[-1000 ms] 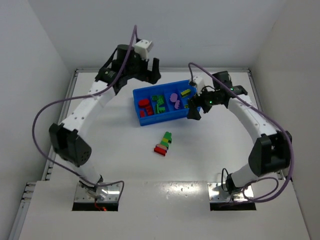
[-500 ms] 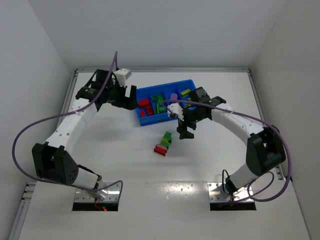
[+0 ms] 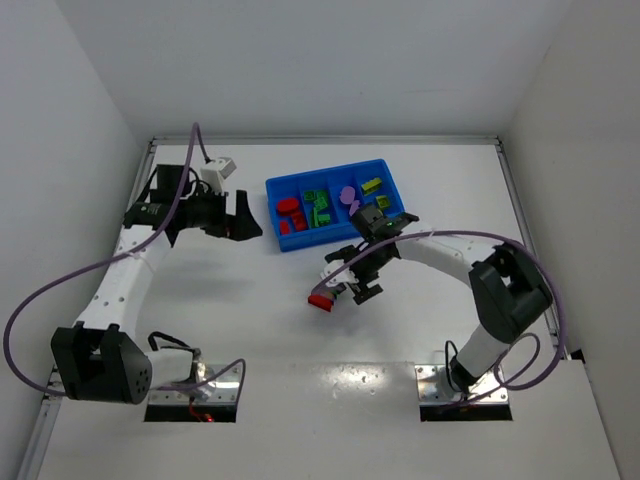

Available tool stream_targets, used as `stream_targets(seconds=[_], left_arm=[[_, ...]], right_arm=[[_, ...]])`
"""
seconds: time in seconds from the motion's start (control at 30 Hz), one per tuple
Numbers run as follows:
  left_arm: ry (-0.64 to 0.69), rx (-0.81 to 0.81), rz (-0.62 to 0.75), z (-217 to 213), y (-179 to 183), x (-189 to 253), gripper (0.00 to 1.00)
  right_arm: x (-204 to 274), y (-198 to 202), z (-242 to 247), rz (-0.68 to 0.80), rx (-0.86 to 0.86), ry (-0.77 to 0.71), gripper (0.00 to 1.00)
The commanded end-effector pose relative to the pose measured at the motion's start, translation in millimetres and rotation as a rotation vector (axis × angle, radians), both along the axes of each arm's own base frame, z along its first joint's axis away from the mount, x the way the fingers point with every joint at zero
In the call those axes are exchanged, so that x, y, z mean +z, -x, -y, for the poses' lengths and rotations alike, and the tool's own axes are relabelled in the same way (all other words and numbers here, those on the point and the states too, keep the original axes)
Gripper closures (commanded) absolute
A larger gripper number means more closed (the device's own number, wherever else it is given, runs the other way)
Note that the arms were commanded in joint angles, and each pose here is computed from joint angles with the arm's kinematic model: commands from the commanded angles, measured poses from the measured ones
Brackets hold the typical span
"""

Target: Sort the legos into containers by color

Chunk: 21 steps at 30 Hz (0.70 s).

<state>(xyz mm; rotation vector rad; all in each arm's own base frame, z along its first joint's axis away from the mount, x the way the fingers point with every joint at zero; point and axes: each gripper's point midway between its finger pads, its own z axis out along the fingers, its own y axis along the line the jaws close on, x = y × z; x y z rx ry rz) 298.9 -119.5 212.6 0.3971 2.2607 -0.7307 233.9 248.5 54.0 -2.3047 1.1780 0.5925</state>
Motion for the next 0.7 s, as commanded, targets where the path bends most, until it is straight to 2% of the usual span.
stream_targets(seconds=[0.0,0.1,0.2,0.67], left_arm=[[0.081,-0.024,0.025,-0.7,3.0,10.2,0.00],[0.090,0.023,0.017,-15.5,-0.6,7.2,0.00],[0.058,0.003,0.008,-20.9,2.6,1.6,0.00],[0.097,-0.011,-0.052,-27.1,11.2,-19.9,0.00]], right_arm=[[-3.5,0.3,-22.7,0.042,0.147,-0.095,0.19],[-7.7,-7.4,-30.6,0.063,0.178,-0.112,0.26],[-9.9,-11.4,-35.7,0.060,0.190,-0.120,0.32],[-26.2,-33.2,-63.5,0.100,0.255,-0.125,0.32]])
